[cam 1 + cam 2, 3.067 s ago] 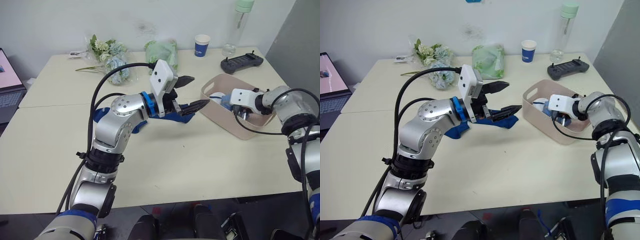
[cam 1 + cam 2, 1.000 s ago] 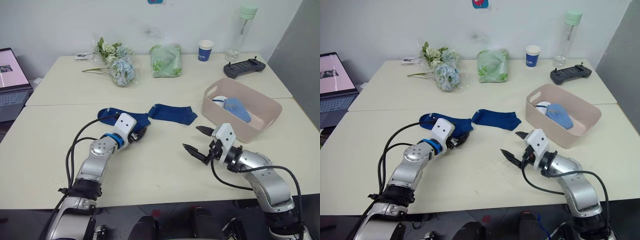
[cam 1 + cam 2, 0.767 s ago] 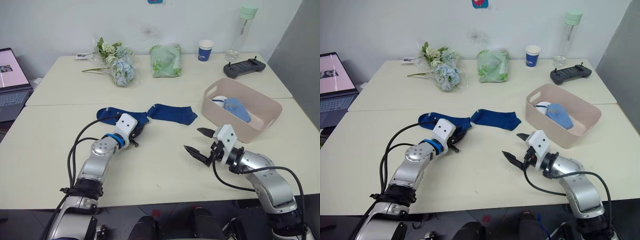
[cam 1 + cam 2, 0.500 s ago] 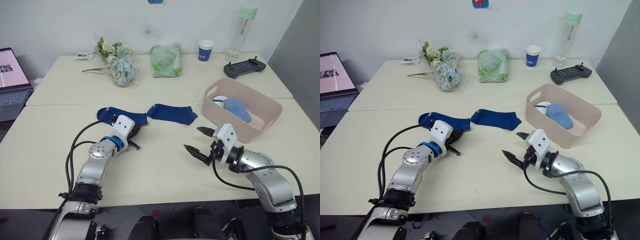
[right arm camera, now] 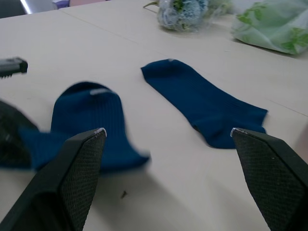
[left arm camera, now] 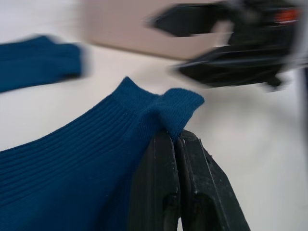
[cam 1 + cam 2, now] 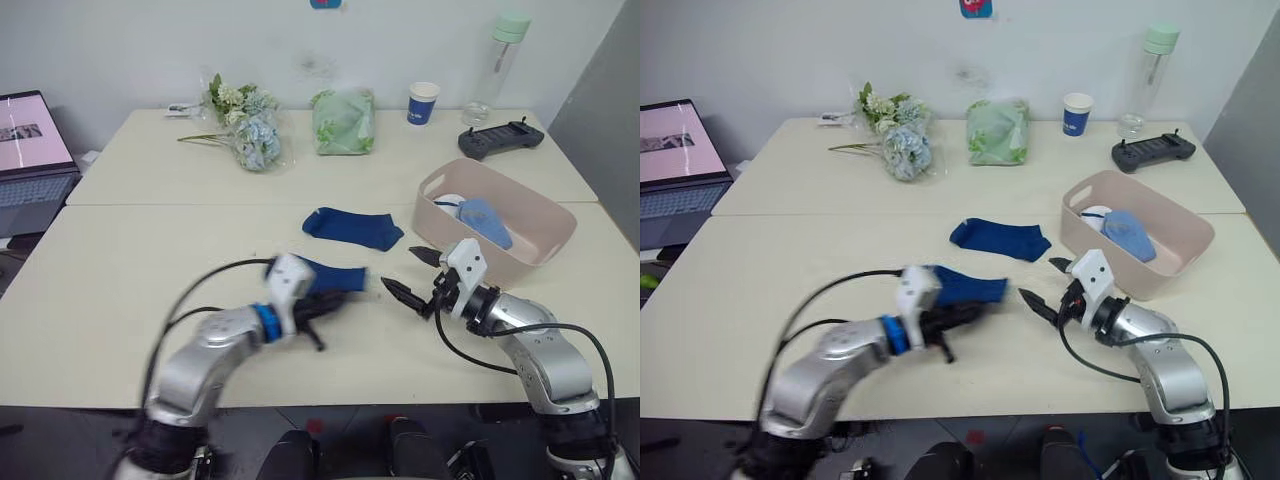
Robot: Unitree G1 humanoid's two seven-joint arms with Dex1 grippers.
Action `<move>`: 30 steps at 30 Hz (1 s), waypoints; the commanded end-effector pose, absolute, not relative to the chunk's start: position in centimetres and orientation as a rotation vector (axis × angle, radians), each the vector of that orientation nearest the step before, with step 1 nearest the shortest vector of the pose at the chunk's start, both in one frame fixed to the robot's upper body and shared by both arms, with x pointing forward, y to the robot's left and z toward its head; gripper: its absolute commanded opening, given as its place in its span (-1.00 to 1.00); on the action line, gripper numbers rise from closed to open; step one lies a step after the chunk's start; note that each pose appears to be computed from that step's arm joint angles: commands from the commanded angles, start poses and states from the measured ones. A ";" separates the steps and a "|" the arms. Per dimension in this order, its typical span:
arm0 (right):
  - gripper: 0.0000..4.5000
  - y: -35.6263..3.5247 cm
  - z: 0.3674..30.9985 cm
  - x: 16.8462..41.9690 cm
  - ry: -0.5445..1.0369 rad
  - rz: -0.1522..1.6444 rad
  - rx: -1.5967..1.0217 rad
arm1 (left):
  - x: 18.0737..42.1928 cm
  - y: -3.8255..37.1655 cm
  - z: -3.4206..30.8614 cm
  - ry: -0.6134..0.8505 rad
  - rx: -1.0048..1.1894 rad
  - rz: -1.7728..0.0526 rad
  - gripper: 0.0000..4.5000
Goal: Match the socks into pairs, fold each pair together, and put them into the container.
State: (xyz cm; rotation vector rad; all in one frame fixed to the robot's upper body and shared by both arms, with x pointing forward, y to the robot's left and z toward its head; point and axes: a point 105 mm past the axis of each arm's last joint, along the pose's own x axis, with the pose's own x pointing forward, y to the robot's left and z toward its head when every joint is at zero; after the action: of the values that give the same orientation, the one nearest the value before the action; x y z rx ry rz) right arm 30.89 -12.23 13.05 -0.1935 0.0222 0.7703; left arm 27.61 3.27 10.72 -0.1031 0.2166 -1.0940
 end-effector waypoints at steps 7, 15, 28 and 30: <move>1.00 -15.0 14.8 32.1 -0.026 0.667 -0.193 | 27.6 3.0 10.5 0.236 -0.113 -1.119 -0.18; 1.00 -15.2 13.0 30.7 0.094 0.703 -0.167 | 30.4 7.6 12.9 0.142 -0.050 -0.952 0.89; 1.00 -12.6 9.8 27.8 0.317 0.777 -0.057 | 36.5 14.9 10.5 0.202 0.098 -0.716 0.72; 1.00 -12.5 9.6 27.8 0.328 0.771 -0.066 | 36.3 14.6 10.0 0.212 0.111 -0.729 0.50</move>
State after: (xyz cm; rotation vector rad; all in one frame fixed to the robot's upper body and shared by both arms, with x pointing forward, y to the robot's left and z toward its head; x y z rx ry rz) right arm 27.80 -12.80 8.48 -0.0470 0.3697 0.7685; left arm 36.14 15.14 8.92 0.0787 0.2596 -0.7023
